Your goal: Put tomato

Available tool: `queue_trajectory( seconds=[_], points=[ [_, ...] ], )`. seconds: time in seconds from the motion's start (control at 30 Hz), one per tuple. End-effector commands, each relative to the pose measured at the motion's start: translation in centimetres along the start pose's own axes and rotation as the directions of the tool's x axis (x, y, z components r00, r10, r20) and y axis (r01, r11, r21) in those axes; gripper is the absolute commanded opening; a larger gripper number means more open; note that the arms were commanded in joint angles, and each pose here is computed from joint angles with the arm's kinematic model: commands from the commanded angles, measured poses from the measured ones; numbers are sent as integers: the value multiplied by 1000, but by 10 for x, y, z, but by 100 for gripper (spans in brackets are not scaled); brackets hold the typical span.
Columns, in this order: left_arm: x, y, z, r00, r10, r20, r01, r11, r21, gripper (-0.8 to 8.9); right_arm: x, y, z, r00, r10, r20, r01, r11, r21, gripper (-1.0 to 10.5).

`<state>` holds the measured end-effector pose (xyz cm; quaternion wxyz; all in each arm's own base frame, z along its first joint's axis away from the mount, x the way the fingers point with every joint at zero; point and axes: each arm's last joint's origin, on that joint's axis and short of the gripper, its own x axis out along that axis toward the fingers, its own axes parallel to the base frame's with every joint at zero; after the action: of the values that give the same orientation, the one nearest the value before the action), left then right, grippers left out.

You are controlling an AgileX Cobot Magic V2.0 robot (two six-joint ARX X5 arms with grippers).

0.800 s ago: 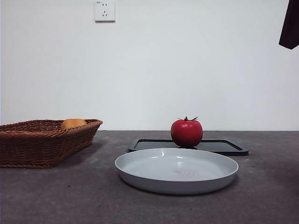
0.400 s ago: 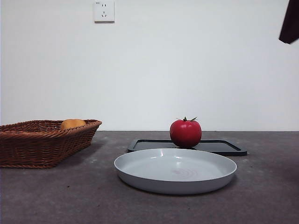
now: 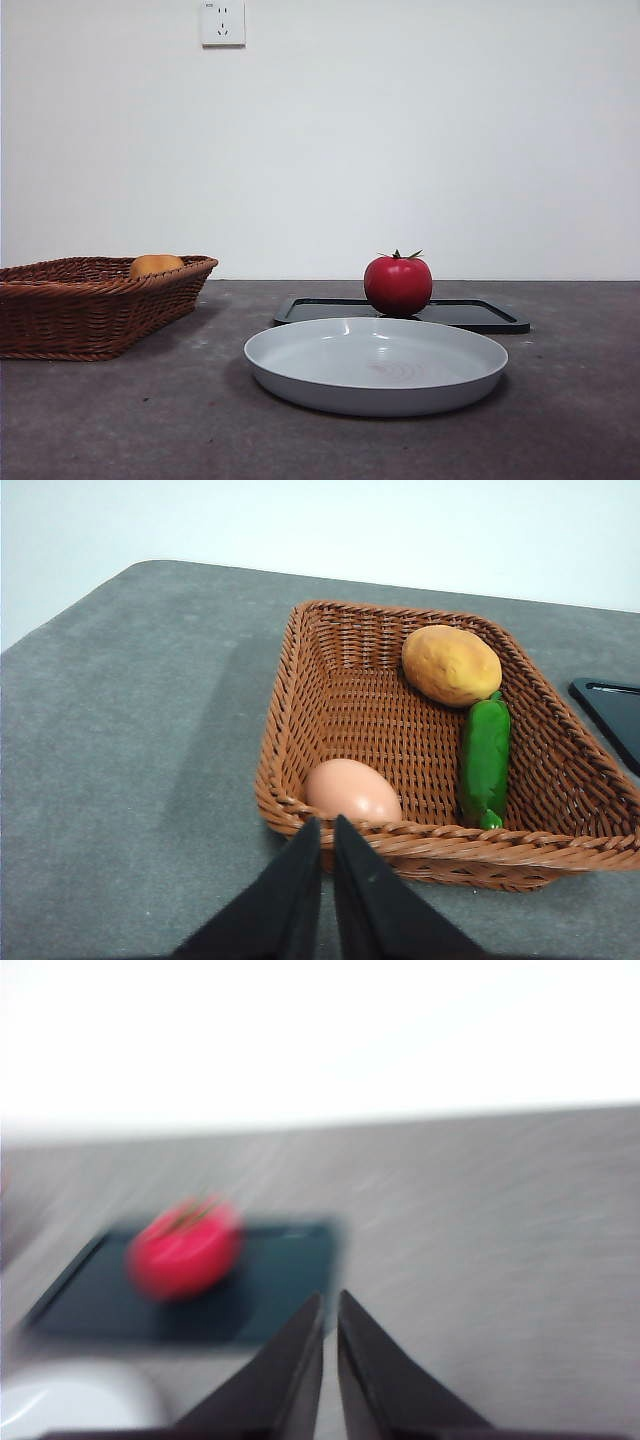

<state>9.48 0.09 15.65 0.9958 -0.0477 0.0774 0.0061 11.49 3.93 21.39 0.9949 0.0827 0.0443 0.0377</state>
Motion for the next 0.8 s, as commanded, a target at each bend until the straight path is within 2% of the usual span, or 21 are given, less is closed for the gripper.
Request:
queue_trajectory(
  seconds=[0.03, 0.13, 0.33, 0.47, 0.7, 0.8],
  points=[
    [2, 1, -7, 1000, 0, -26, 0, 1000, 7, 19, -5, -15, -19, 997, -57, 46, 57, 998, 2, 17],
    [2, 1, -7, 1000, 0, -26, 0, 1000, 7, 19, -9, -27, -34, 994, -88, 68, 90, 996, -22, 17],
    [2, 1, -7, 1000, 0, -26, 0, 1000, 7, 19, -12, -39, -47, 998, -54, 38, 59, 990, -132, 17],
    [2, 1, -7, 1000, 0, -26, 0, 1000, 7, 19, -13, -44, -51, 996, -92, -1, 91, 979, -182, 17],
    [2, 1, -7, 1000, 0, -26, 0, 1000, 7, 19, -17, -51, -58, 985, -158, -62, 142, 968, -207, 17],
    [2, 1, -7, 1000, 0, -26, 0, 1000, 7, 19, -17, -52, -58, 987, -150, -64, 134, 970, -204, 17]
  ],
)
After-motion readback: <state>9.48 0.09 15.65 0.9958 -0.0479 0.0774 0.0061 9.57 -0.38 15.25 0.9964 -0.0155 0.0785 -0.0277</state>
